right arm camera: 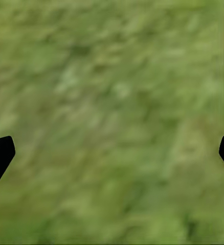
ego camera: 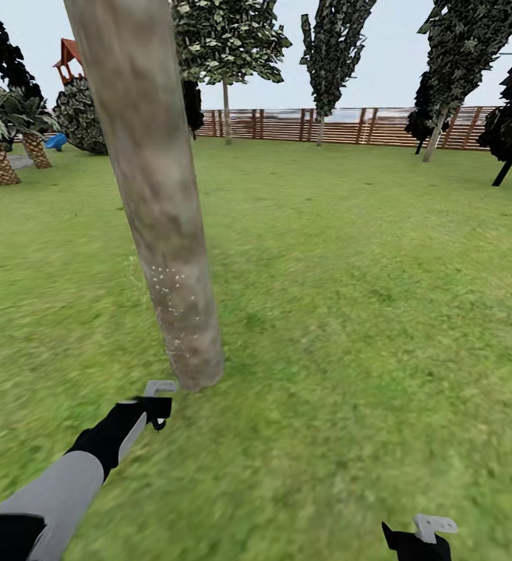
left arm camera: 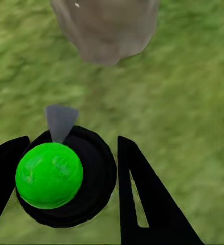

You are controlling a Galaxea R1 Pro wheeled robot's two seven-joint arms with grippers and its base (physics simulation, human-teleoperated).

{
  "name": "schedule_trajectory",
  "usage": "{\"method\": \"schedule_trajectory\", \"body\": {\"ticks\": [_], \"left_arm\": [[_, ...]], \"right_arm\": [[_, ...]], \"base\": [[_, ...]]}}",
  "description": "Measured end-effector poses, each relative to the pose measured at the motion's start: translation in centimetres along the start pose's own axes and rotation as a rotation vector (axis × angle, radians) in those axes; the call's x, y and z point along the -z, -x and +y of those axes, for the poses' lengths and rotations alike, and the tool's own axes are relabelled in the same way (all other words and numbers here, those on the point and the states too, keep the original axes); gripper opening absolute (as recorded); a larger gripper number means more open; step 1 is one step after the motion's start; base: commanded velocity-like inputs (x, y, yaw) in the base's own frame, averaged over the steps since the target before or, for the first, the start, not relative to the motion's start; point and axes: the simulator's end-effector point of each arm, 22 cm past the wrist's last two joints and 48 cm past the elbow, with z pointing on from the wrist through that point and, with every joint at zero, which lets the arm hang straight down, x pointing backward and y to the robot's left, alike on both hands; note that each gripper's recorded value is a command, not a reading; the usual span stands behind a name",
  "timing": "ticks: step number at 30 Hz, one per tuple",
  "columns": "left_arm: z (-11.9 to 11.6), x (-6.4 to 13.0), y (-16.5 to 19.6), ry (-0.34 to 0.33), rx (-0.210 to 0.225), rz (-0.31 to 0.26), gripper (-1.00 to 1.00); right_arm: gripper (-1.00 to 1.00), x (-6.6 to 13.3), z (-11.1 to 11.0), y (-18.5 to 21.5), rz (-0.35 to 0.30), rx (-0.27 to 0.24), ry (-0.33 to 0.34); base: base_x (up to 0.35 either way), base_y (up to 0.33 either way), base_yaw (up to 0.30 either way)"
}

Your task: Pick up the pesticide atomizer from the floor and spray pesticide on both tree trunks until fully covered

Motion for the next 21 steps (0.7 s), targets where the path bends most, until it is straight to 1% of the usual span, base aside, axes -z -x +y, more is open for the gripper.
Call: {"method": "schedule_trajectory", "body": {"ticks": [5, 8, 12, 16, 21], "left_arm": [[0.2, 0.0, 0.1, 0.009, 0.002, -0.009, -1.0], [0.2, 0.0, 0.1, 0.009, 0.002, -0.009, -1.0], [0.2, 0.0, 0.0, 0.01, 0.002, -0.009, -1.0], [1.1, 0.0, 0.0, 0.048, 0.002, -0.007, -1.0], [1.3, 0.0, 0.0, 0.057, 0.003, -0.006, -1.0]], "right_arm": [[1.0, 0.0, 0.0, 0.0, 0.0, 0.0, 0.0], [1.0, 0.0, 0.0, 0.0, 0.0, 0.0, 0.0], [1.0, 0.0, 0.1, 0.0, 0.001, -0.001, 0.002], [1.0, 0.0, 0.1, -0.1, 0.001, -0.001, 0.002], [1.0, 0.0, 0.1, -0.1, 0.001, -0.001, 0.002]], "base": [[0.22, -0.201, 0.0], [0.085, -0.255, 0.008], [0.004, -0.275, 0.245], [0.0, -0.276, 0.274], [0.05, -0.276, 0.262]]}}
